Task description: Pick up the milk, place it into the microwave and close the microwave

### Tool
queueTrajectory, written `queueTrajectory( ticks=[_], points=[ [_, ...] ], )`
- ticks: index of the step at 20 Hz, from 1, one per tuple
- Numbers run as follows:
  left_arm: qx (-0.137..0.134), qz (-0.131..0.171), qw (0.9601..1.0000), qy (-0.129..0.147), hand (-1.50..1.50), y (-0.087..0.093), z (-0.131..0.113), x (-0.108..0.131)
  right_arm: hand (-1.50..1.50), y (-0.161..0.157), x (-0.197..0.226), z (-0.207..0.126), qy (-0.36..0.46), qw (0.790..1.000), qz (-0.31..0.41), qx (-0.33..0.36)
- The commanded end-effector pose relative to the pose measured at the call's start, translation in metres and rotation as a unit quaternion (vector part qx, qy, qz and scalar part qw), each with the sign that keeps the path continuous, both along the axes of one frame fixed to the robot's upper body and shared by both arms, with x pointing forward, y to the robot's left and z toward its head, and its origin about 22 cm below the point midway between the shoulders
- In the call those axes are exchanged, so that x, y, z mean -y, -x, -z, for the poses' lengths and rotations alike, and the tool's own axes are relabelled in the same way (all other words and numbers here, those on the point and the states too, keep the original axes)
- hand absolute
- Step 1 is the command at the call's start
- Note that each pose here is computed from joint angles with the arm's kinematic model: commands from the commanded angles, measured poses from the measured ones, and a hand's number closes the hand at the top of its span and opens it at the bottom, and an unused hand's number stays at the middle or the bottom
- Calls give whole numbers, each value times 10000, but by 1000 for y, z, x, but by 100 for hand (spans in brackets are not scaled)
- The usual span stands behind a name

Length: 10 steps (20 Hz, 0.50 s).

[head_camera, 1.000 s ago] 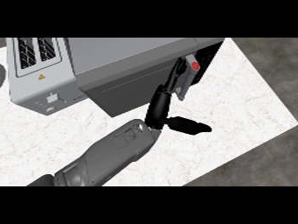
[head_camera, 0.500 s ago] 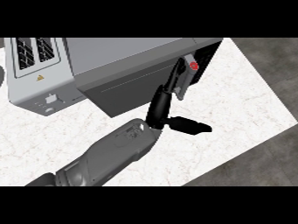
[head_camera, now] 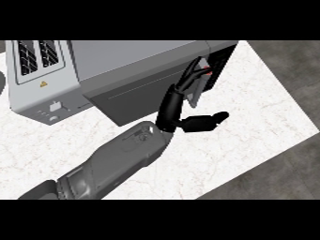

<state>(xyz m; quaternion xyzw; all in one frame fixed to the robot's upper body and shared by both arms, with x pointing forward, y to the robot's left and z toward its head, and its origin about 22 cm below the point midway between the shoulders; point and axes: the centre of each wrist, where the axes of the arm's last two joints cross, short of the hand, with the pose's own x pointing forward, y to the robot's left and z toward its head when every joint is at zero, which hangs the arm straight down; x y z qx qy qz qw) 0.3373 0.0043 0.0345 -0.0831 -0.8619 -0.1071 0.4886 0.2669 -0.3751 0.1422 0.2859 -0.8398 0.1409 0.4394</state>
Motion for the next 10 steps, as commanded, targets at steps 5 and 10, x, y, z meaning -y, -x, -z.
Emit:
queueTrajectory(
  ticks=[5, 10],
  points=[
    [-85, -1215, 9827, -1396, -150, -42, 10, -45, -150, 2, 6, -4, 10, 10000, 74, -59],
    [-216, -1373, 9780, -1557, -150, -49, 4, -43, -150, 3, 10, -9, 20, 9998, 171, -38]
  ],
)
